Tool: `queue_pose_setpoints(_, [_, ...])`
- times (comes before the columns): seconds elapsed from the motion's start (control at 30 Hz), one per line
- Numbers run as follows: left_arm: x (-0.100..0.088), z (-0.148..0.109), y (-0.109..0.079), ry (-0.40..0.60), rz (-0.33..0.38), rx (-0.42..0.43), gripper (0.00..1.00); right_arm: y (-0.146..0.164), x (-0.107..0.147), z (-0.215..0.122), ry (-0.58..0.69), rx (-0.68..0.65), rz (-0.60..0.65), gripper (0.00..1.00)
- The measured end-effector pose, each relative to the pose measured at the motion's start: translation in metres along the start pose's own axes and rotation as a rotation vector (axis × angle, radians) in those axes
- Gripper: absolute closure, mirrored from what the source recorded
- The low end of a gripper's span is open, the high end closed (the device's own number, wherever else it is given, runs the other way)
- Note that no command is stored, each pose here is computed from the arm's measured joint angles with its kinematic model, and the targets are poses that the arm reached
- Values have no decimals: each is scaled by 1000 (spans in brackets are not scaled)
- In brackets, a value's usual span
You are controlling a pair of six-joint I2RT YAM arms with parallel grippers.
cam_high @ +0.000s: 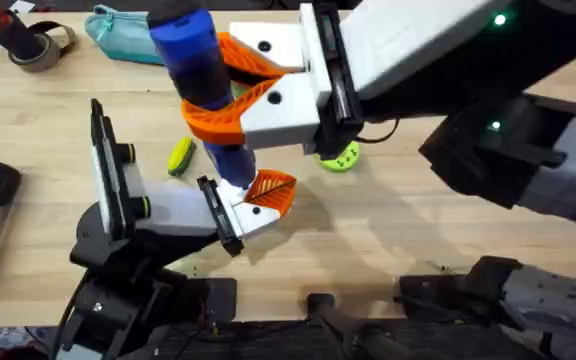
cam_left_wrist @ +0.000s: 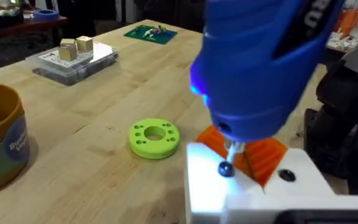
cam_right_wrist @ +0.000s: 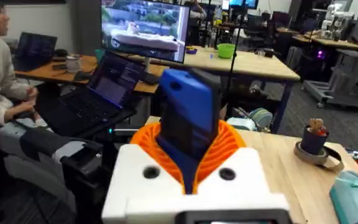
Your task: Pick up the gripper from the table and insert it into the empty holder that is missing its gripper. Then pick up a screw, insert it into the mounting hole, and use the screwdriver to tighten it. Finally, clean up the table by picking up the vegetable and placing it into the bucket.
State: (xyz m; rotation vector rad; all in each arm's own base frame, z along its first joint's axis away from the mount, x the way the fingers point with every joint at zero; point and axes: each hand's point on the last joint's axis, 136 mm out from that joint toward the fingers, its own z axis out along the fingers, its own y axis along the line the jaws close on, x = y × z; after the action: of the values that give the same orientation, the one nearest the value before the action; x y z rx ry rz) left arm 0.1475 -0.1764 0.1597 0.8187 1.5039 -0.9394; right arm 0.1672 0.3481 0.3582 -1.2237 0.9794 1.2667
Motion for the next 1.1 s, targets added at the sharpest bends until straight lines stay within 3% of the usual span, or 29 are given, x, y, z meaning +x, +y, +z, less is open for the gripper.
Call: queue_pose_setpoints(1.1, [0,0,0,0,-1,0,984,-5,10,2,16,11,20,956])
